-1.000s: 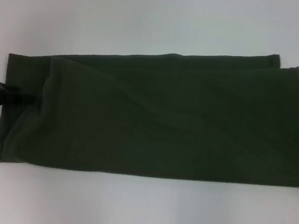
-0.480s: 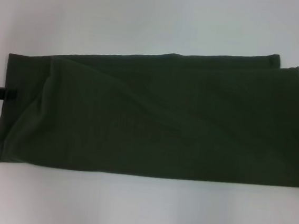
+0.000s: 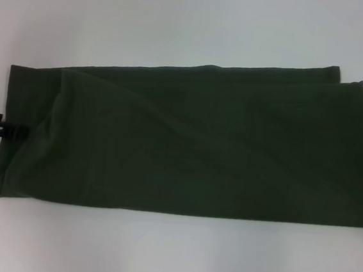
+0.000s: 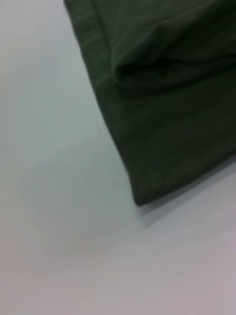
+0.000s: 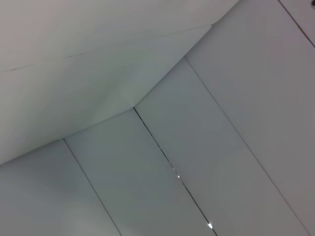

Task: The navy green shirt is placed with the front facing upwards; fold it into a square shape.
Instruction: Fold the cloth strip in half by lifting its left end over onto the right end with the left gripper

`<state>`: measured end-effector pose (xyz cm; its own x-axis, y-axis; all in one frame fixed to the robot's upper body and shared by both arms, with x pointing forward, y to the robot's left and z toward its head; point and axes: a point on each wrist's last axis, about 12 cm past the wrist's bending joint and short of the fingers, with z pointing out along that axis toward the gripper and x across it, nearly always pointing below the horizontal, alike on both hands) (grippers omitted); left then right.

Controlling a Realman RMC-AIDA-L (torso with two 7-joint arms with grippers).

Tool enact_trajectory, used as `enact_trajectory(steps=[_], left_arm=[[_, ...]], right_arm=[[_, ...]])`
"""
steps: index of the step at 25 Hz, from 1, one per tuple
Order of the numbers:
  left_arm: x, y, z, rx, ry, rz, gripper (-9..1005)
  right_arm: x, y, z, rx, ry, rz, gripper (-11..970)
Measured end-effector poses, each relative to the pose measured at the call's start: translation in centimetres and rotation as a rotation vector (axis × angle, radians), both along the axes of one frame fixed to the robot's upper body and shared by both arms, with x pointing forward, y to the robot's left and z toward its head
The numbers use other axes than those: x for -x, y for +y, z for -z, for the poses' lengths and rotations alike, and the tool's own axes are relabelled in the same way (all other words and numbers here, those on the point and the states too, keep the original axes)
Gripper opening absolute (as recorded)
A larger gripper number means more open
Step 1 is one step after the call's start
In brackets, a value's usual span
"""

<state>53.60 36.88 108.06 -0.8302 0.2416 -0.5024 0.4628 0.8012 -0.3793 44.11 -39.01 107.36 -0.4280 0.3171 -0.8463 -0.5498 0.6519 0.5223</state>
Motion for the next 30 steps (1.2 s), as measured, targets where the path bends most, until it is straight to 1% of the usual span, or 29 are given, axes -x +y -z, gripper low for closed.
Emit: enact_trajectory(steps=[20, 30], left_arm=[[-0.4, -2.5, 0.1, 0.01, 0.045, 0.137, 873], [-0.8, -3.5, 0.0, 0.007, 0.042, 0.169, 866]], right_arm=[[0.0, 0.0, 0.0, -0.001, 0.001, -0.002, 916], [0.1, 0.0, 0.1, -0.002, 0.002, -0.003, 915]])
